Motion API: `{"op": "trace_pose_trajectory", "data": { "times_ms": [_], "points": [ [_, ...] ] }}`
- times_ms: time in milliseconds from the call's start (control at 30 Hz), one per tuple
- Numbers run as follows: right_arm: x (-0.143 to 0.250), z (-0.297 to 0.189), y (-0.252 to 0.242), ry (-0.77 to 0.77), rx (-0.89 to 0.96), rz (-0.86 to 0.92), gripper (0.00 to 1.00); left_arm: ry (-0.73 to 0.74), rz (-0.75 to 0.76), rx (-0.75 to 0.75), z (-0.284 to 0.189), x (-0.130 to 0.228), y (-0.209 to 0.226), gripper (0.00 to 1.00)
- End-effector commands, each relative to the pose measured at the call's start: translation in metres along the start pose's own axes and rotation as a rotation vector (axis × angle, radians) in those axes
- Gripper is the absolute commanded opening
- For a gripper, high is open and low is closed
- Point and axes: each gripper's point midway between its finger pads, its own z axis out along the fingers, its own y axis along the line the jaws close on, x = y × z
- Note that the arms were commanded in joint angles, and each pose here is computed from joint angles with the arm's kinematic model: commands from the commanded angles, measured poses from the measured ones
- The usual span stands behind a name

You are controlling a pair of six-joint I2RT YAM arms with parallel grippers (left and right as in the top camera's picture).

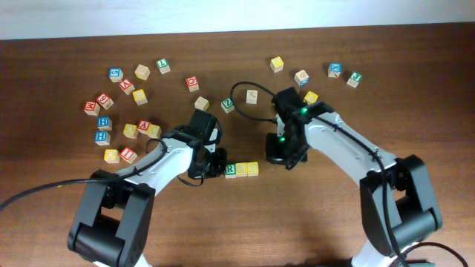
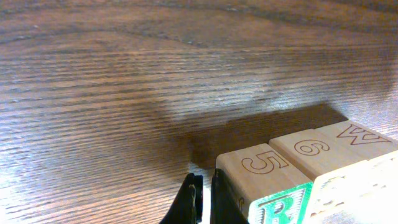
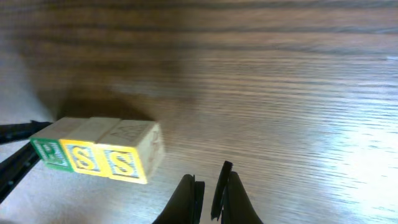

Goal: Spell out RSS

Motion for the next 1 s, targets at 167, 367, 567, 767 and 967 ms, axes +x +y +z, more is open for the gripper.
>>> {"op": "trace_pose_trajectory", "data": {
  "times_ms": [167,367,567,767,967],
  "points": [
    [0.011,0.022,0.022,-0.019,-0.012,-0.035,0.04,0.017,-0.014,0.007,0.005,0.005,-0.002,0.0],
    [0.01,0.019,-0.001,-0.023,0.08,0.0,0.04,0.006,0.024,0.018,0.008,0.006,-0.014,0.0],
    [0.009,0.017,-0.013,-0.013,0.096,0.033,0.04,-0.003,0.008,0.021,0.008,0.004,-0.015,0.0],
    [0.012,0.018,-0.009,-0.007,0.091,0.027,0.04,-0.006,0.009,0.023,0.008,0.003,-0.016,0.0],
    [0.013,0.02,0.0,-0.018,0.086,0.019,0.04,0.0,0.012,0.03,0.009,0.005,-0.018,0.0]
  ]
}}
